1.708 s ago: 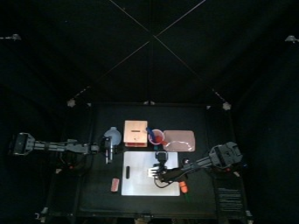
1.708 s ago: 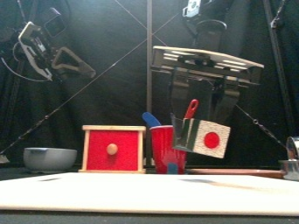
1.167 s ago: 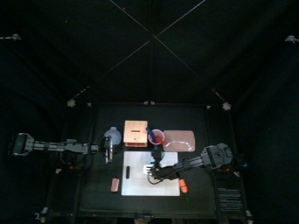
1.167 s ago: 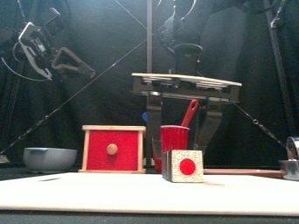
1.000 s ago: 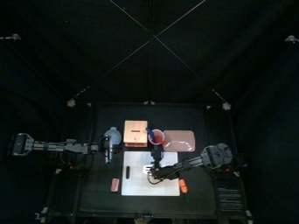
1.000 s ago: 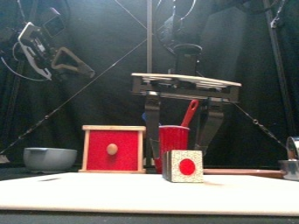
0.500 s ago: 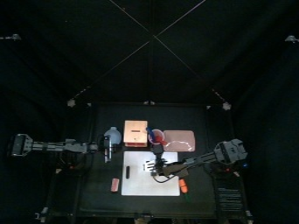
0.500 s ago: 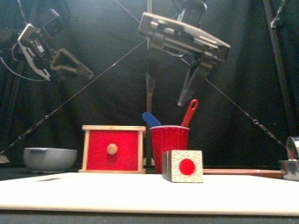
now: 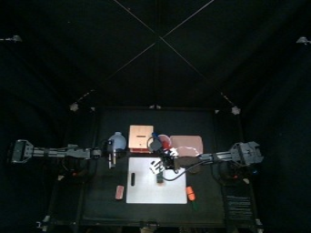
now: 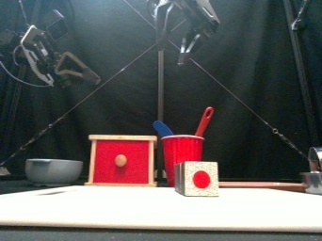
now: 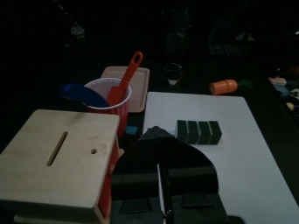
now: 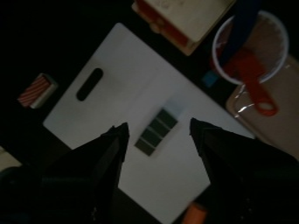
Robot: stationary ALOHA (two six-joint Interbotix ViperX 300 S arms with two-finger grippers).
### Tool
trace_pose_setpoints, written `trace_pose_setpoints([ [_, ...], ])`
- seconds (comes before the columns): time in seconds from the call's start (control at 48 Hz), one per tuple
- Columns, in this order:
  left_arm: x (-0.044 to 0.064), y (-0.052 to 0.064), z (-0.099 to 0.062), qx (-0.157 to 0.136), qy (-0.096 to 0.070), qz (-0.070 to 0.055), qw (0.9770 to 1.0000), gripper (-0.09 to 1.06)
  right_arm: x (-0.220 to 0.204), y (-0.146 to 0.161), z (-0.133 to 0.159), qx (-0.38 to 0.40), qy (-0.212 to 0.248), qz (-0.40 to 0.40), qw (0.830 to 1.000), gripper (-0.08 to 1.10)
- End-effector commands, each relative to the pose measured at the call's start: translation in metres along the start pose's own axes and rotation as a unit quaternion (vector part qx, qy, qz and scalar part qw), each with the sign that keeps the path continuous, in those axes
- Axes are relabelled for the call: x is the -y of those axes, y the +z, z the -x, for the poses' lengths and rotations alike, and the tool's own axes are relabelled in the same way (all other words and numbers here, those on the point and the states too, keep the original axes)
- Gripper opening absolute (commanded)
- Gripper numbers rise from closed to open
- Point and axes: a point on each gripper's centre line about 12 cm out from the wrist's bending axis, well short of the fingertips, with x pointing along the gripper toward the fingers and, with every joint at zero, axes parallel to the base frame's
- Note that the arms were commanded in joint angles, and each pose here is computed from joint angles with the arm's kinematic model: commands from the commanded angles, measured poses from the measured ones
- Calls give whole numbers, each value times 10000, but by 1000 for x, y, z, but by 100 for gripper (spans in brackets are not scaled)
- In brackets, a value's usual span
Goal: Place sushi on board then cut the sushi with the knife then place the pieces on the plate
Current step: Pick knife at handle with right hand
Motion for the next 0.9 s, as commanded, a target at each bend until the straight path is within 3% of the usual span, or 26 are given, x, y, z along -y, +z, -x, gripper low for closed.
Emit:
trace_pose_setpoints([
  [0.021,-3,5,-1,84,73,35,9999,1,17,14,14,-161,-334,672,9971,90],
  [0.25,-9,5,-1,84,185,85,9998,1,17,7,-25,-974,-933,2532,9580,90],
  [0.5,-13,5,-1,87,295,242,9992,1,21,2,-62,-1683,-1736,3606,9008,90],
  [0.896,-20,5,0,96,439,261,9986,1,39,-4,-93,-2055,-2152,3781,8766,90],
])
